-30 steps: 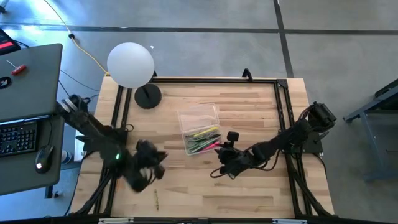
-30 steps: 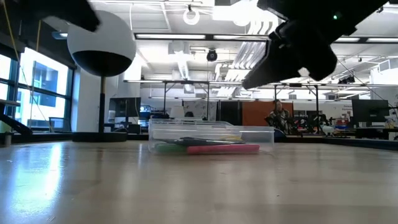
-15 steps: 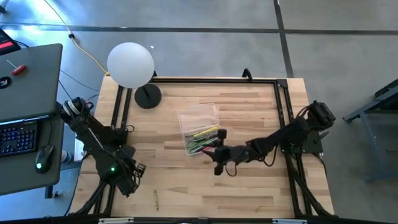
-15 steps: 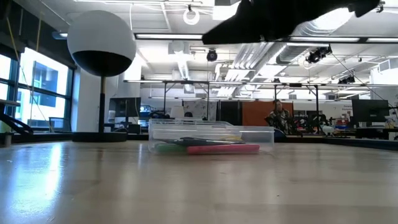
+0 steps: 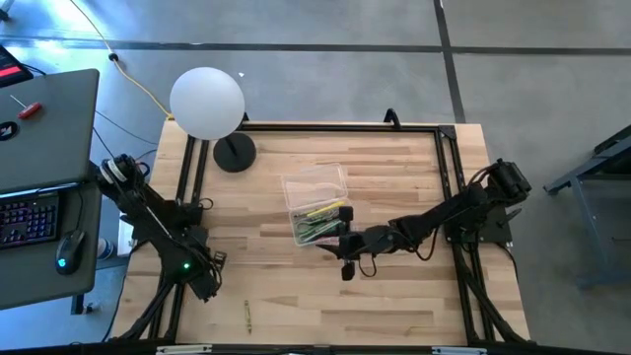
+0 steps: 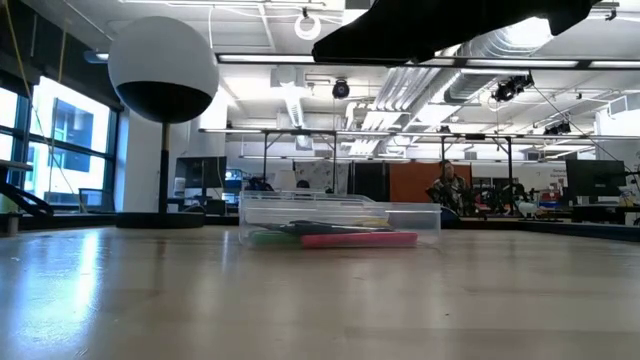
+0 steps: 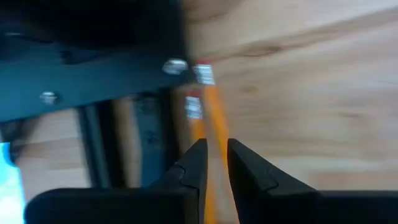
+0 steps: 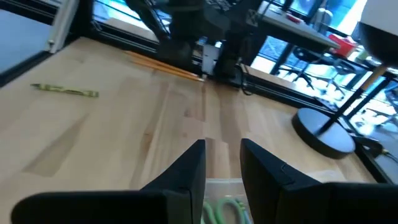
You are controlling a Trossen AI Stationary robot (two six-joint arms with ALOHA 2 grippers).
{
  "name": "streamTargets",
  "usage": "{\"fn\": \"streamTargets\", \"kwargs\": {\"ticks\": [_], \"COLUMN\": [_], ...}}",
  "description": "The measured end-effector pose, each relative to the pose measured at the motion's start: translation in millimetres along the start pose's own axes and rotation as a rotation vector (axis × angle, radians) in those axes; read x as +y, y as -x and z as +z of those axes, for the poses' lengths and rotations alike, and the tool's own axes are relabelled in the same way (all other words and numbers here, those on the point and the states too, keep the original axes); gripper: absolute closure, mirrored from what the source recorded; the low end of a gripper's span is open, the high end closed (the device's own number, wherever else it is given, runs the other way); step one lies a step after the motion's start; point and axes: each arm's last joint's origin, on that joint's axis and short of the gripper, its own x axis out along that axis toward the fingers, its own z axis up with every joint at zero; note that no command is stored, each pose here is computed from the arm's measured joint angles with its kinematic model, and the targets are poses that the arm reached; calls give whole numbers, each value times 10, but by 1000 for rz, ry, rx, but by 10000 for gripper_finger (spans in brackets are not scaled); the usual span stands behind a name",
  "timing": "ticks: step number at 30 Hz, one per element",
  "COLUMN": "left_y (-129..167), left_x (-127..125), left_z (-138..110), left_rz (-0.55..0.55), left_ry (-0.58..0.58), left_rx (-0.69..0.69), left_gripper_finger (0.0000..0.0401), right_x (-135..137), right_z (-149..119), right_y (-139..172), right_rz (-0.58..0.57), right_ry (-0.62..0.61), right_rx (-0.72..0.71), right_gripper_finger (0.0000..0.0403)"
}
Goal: Pick & place school supplies into a supply box
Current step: Put the yellow pencil into the transparent supply box
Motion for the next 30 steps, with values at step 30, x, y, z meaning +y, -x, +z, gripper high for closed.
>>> {"fn": "streamTargets", "kwargs": {"ticks": [30], "left_y": [-250], "left_x": [-71], "left_z": [-40], "left_rz": [-138], "left_ry": [28], "left_rx": [42], "left_gripper_finger": [309], "right_x": [8], "right_z": [-15], "right_y": [-1], "right_rz": [21], "right_ry": [-37], "right_rx": [12], "right_gripper_finger": [324]}}
